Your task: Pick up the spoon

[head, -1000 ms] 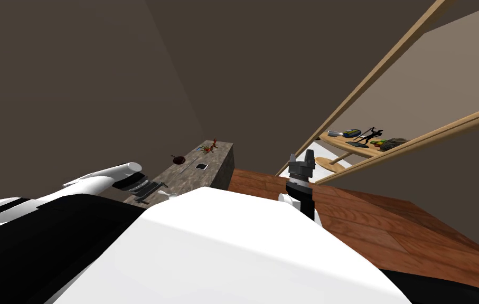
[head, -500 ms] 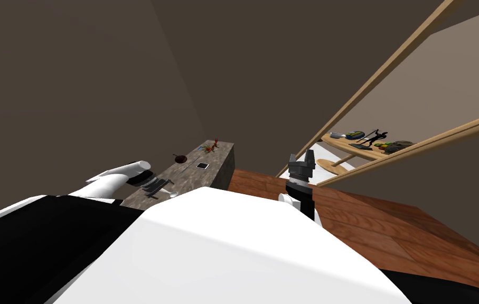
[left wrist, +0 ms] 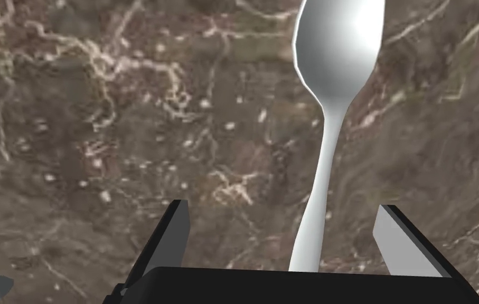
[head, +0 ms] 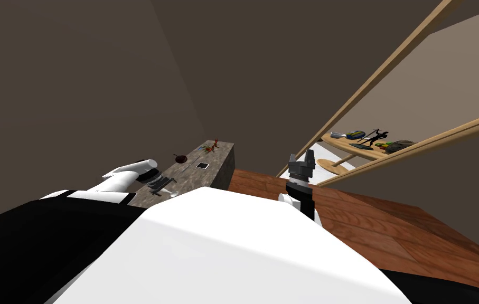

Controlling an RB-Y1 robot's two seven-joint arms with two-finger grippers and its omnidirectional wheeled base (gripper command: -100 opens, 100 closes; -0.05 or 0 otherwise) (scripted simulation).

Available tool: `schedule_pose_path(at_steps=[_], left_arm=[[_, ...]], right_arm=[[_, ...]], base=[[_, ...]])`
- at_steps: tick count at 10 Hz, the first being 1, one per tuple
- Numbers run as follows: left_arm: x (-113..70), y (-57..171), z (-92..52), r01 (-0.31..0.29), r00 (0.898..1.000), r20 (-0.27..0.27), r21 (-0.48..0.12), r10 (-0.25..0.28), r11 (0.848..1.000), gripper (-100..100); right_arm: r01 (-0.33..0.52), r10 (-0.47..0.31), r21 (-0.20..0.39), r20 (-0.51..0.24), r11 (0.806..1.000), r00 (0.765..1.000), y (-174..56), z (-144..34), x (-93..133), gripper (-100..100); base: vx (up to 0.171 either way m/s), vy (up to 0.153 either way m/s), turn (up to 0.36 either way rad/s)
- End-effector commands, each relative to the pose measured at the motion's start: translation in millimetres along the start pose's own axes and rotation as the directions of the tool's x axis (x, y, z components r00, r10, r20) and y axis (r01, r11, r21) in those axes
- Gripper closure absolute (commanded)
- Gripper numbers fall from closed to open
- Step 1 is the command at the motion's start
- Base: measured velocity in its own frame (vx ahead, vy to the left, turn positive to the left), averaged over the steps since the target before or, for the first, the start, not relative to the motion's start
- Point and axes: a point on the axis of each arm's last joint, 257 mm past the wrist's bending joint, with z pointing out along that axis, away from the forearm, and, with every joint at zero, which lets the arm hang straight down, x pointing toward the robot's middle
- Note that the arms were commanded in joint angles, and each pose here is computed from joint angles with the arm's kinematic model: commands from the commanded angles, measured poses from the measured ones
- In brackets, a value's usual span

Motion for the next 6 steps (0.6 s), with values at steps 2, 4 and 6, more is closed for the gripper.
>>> schedule_pose_path(at_steps=[2,4,6], left_arm=[[21.3,-32,10.0,0.002,0.999,-0.048,0.054,0.0,0.999,-100],[22.9,-49,10.3,-0.026,0.999,-0.021,0.048,0.027,0.999,-100],[13.1,-38,10.6,-0.028,0.999,0.016,0.006,0.028,1.0,-100]], right_arm=[[0.0,0.0,0.0,0.0,1.0,1.0,0,0.0,0,0],[0.0,0.0,0.0,0.0,1.0,1.0,0,0.0,0,0],[0.0,0.0,0.0,0.0,1.0,1.0,0,0.0,0,0]], base=[[-0.008,0.0,0.002],[-0.001,-0.002,0.006],[-0.014,0.013,-0.045]])
